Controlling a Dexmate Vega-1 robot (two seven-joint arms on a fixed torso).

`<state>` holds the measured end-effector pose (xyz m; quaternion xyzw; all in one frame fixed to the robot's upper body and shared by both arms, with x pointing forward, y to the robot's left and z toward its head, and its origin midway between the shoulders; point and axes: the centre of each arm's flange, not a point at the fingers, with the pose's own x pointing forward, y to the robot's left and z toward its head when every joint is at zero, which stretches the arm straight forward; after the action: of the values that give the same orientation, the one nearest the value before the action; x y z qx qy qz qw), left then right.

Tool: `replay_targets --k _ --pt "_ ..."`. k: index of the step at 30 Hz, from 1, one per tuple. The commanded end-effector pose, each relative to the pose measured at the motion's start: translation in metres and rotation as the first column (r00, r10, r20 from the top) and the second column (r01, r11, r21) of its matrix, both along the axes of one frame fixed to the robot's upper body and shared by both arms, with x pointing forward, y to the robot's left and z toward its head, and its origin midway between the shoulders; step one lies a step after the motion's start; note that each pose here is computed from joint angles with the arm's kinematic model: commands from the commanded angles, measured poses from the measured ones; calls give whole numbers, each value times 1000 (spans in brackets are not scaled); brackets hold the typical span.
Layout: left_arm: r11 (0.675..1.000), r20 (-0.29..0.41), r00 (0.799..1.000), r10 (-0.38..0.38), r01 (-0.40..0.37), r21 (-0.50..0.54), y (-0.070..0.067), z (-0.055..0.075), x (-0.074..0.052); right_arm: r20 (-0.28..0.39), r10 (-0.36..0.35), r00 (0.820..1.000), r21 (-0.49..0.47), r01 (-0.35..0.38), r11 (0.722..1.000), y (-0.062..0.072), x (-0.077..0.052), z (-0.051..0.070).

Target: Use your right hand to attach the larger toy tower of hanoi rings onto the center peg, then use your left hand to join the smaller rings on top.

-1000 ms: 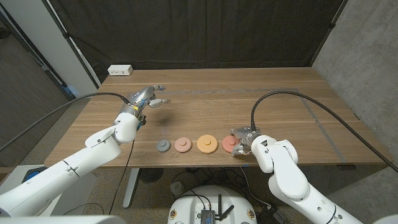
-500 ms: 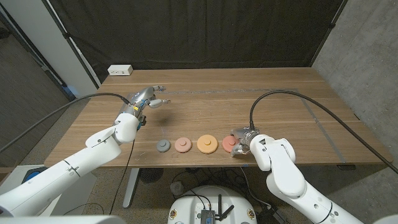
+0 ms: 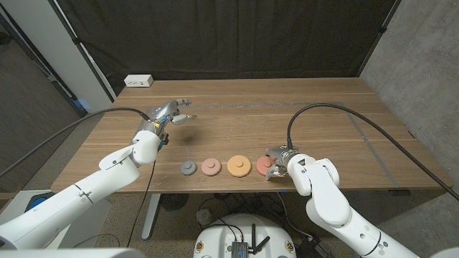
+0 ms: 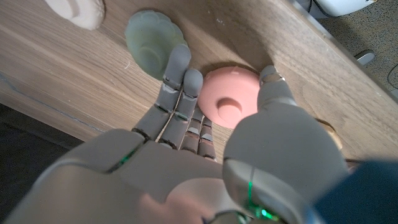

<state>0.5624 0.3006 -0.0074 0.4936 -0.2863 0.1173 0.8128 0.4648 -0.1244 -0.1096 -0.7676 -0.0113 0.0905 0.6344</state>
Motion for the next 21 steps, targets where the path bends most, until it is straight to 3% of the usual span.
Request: replay_targets --k 1,21 --pt "1000 4 1000 2 -2 -6 2 -1 -2 1 11 1000 2 -11 1000 0 1 -4" --pt "1000 5 1000 8 -7 -16 4 -4 -5 50 56 997 27 -58 998 1 -1 -3"
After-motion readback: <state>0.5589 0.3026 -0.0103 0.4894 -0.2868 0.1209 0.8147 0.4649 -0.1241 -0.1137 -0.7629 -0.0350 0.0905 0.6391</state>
